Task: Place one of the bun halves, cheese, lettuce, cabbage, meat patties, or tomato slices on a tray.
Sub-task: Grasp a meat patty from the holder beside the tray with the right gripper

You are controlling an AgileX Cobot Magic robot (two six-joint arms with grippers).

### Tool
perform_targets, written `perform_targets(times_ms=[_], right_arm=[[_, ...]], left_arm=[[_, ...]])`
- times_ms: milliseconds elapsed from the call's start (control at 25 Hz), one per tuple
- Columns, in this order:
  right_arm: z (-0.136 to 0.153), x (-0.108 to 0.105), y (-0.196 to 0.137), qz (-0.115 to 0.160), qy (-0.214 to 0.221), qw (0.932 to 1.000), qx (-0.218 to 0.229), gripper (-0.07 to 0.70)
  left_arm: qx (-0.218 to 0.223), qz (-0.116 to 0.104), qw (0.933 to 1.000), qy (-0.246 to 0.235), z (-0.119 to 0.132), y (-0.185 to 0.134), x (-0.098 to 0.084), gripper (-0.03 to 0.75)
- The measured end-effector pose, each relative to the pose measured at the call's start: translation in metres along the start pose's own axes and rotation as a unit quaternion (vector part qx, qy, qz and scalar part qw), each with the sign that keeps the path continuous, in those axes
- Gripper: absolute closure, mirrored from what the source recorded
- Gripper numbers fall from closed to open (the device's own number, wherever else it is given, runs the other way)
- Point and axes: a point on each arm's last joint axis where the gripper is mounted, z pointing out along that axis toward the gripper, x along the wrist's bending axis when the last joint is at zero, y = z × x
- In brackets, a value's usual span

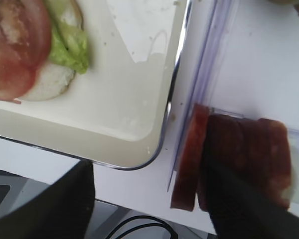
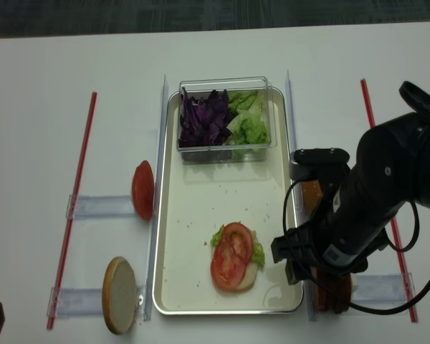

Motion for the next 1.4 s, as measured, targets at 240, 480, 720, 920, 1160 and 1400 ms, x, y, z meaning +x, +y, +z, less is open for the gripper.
perform_targets(times_ms=[240,480,720,920,1160,1400], right_arm=[[0.0053,0.0009,0.0046,-0.001,-0.001,1.0,0.005,0.133],[0.0094,0.0004,0.0058,0.001,-0.003,0.9999,0.011,0.136],[0.0096,0.0003,0.0059,0.0,-0.004,0.9999,0.012,0.197],[0.0096,-0.0002,0.0058,-0.002,-0.006,0.9999,0.012,0.221],[0.0095,-0.002,0.005,0.003,-0.016,0.9997,0.016,0.224],[0.0095,-0.0034,0.0043,0.006,-0.024,0.9995,0.02,0.237]], left_arm=[[0.0,0.0,1.0,0.0,0.0,0.0,0.0,0.349],[0.0,0.0,1.0,0.0,0.0,0.0,0.0,0.349],[0.0,0.0,1.0,0.0,0.0,0.0,0.0,0.349],[0.0,0.0,1.0,0.0,0.0,0.0,0.0,0.349],[0.0,0.0,1.0,0.0,0.0,0.0,0.0,0.349],[0.0,0.0,1.0,0.0,0.0,0.0,0.0,0.349]])
